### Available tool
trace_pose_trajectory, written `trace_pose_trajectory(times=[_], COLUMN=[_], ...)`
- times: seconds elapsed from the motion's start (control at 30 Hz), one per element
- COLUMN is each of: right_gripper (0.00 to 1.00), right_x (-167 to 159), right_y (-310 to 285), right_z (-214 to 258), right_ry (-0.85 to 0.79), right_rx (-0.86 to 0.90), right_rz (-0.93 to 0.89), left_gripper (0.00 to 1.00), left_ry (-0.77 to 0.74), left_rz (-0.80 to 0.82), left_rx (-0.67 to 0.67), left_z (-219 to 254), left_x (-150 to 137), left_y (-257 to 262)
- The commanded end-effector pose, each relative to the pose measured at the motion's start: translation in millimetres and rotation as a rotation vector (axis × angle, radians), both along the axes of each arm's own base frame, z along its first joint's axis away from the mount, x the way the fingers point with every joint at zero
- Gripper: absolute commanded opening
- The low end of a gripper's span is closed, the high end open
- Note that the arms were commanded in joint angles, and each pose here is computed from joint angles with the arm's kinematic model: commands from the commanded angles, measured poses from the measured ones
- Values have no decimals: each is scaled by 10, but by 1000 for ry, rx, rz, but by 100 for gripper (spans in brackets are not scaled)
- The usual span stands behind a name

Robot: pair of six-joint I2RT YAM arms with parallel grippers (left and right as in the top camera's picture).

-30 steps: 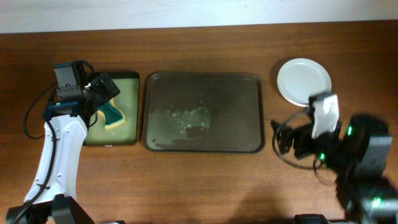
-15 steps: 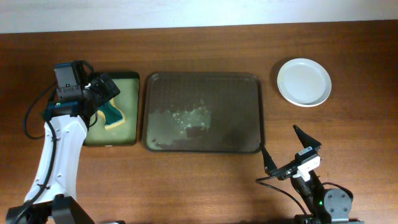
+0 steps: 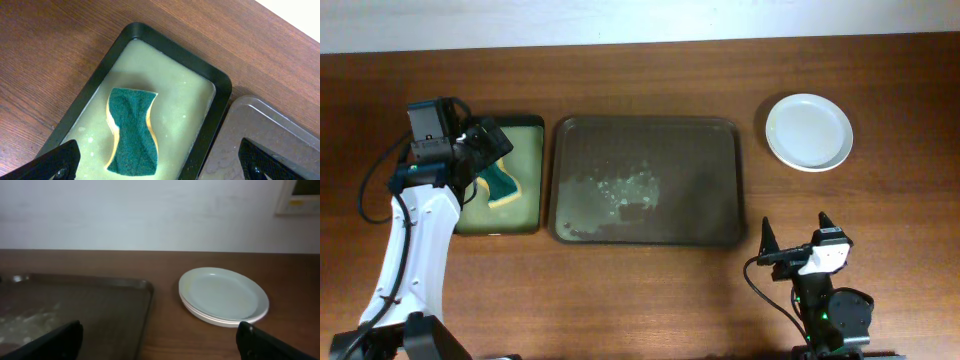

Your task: Clean dirty plates on tray and stack at the side

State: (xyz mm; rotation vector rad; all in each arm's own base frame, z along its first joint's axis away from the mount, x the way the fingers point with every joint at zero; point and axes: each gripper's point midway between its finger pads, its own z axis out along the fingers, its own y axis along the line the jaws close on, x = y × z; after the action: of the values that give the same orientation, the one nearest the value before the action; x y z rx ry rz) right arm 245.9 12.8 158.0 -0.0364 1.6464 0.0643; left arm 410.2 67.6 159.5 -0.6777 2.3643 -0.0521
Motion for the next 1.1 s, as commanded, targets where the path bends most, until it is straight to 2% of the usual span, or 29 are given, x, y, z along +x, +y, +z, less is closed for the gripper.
trace_pose_trajectory(times=[0.0,0.77,1.07], right_gripper=[98,98,98], right_x=[0,0,0], right_y=[-63,-54,-53], right_z=[-27,-22,-22], right_ry=[3,1,1], right_rx=[-19,-19,-19], right_rz=[-36,-31,-30], left_gripper=[100,99,99], left_ry=[-7,-7,59], left_rz=[-4,-4,17], left_rx=[-4,-3,15], left_z=[31,31,-55], left_x=[15,15,-123], left_y=[-4,-3,37])
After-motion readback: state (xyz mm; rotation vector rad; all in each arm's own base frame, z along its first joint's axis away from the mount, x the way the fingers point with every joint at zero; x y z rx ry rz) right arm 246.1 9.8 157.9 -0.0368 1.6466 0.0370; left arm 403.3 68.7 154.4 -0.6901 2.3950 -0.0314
